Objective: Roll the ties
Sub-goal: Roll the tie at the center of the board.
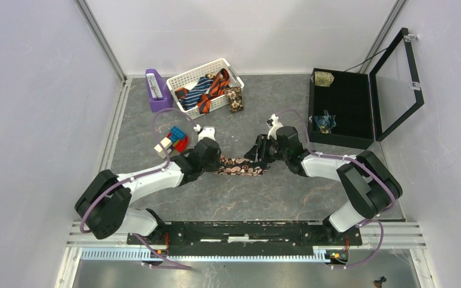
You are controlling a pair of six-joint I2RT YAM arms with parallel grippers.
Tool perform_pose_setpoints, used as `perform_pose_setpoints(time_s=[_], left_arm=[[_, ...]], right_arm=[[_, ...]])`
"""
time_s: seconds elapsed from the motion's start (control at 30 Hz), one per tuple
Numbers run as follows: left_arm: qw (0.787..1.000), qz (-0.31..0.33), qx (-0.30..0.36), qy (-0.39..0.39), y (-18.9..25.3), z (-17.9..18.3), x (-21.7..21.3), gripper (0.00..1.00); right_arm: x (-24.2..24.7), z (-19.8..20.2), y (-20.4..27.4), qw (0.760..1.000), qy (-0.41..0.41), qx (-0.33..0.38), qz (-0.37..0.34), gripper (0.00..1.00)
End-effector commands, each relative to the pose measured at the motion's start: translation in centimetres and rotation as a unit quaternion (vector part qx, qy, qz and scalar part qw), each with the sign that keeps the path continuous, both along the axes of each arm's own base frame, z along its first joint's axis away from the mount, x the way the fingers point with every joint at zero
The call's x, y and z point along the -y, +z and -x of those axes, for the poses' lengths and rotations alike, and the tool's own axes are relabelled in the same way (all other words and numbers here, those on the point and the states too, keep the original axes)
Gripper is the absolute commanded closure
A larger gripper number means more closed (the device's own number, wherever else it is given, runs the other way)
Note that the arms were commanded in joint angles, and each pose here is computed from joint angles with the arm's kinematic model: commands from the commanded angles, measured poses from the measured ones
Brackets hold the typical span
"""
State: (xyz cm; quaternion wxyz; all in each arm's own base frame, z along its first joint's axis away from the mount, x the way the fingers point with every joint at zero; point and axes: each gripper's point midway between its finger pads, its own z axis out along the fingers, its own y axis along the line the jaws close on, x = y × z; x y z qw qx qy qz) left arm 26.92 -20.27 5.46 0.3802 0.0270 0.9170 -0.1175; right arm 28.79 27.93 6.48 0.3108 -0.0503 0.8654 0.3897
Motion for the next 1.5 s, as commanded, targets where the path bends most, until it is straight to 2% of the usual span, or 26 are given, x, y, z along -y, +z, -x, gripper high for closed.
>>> perform_pose_setpoints(time_s=[0.0, 0.3, 0.47, 0.83, 1.17, 1.47], left_arm=[[0.989, -0.149, -0.002, 0.023, -0.4, 0.4, -3.9, 0.76], [0.97, -0.244, 0.01, 0.022, 1.5, 0.5, -4.1, 0.76], [0.946, -0.322, 0.012, 0.026, 2.4, 0.3, -4.1, 0.75], [0.893, -0.45, 0.017, 0.0, 2.5, 0.0, -2.9, 0.74], [0.883, -0.469, 0.003, -0.028, 0.2, 0.3, 0.0, 0.7], [0.89, -0.454, -0.005, -0.04, -1.1, 0.7, 2.1, 0.57]], right_arm=[[0.9, -0.3, 1.0, 1.0, -0.002, 0.021, -0.009, 0.46], [1.9, -0.2, 0.9, 1.0, -0.01, 0.019, -0.015, 0.46], [2.2, -0.2, 0.8, 1.0, -0.012, 0.018, -0.017, 0.46], [4.2, -0.5, 1.0, 0.999, -0.03, 0.024, -0.016, 0.46], [7.8, -1.4, 1.1, 0.997, -0.069, 0.033, 0.001, 0.46], [9.5, -1.8, 1.9, 0.995, -0.087, 0.043, 0.002, 0.46]])
